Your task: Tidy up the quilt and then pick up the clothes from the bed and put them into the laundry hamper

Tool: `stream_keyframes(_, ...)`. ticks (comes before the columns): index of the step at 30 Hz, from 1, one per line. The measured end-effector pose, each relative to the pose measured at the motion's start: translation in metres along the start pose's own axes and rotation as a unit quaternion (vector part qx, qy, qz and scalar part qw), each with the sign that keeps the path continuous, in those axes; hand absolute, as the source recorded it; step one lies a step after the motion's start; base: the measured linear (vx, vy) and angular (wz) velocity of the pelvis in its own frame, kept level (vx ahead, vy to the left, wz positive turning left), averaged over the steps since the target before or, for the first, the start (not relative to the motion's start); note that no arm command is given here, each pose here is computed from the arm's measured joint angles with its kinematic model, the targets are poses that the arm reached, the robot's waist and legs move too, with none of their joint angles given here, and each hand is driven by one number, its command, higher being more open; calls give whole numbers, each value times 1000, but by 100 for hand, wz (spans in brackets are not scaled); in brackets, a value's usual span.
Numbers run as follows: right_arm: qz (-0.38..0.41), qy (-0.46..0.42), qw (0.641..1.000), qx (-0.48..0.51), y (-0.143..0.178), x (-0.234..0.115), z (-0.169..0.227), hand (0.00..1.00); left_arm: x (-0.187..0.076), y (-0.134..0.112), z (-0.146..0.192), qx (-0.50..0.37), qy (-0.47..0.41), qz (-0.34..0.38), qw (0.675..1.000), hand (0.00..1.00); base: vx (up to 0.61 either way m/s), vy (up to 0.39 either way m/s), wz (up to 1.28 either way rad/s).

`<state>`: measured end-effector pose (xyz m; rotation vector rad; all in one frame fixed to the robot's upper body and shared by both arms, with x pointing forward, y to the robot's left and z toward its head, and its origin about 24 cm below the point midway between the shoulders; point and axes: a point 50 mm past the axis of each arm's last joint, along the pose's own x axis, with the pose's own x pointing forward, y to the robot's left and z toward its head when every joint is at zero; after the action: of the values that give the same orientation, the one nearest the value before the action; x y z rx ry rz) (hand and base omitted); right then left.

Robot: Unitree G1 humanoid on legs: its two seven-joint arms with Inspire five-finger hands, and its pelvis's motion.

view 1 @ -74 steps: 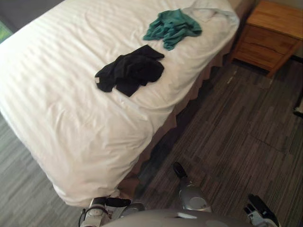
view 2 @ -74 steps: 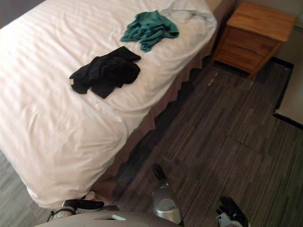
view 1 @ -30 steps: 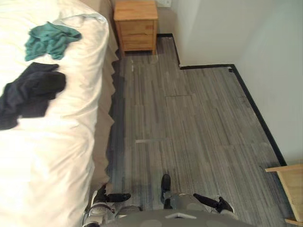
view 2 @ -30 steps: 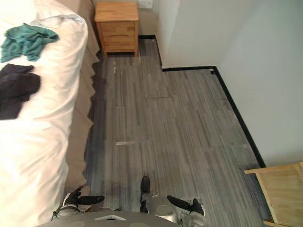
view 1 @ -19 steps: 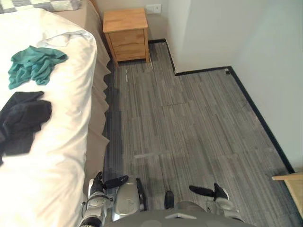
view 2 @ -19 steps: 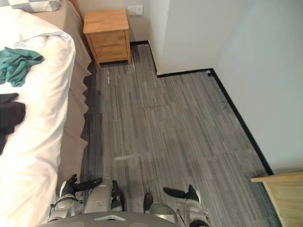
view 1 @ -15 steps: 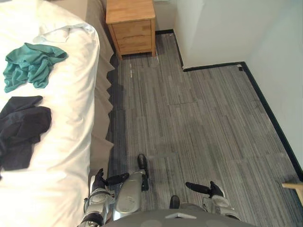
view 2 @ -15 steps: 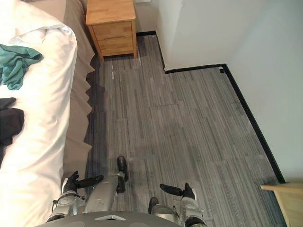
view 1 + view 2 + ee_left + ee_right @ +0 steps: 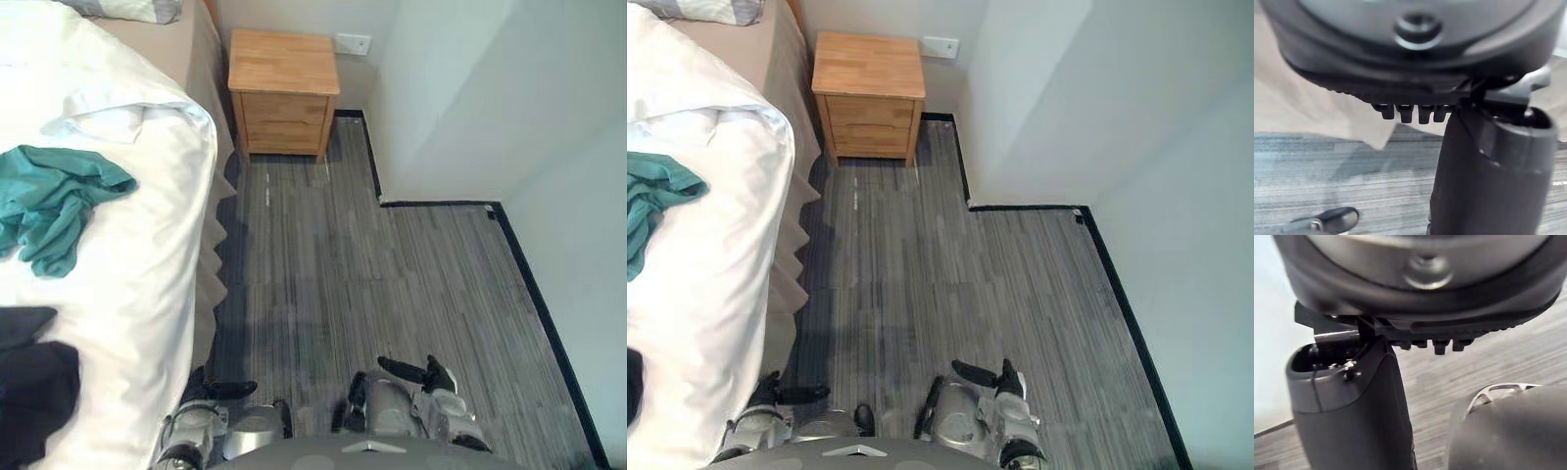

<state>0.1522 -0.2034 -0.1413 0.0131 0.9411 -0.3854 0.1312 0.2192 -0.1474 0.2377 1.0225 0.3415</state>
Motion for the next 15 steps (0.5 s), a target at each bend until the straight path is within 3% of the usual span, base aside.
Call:
stream_keyframes(6, -8, -8, 1000, -6, -8, 2, 6, 100, -4, -16, -2, 14, -2, -19, 1000, 100, 624, -303, 56)
stream_keyframes(10, -20, 8, 999, -24, -19, 6, 5, 100, -11, -36, -5, -58, 11, -33, 998, 100, 777, -475, 22)
stream_keyframes(15, -6, 17, 993, -113, -11, 5, -2, 100, -10, -33, 13, -102, -29, -25, 994, 100, 532, -233, -4)
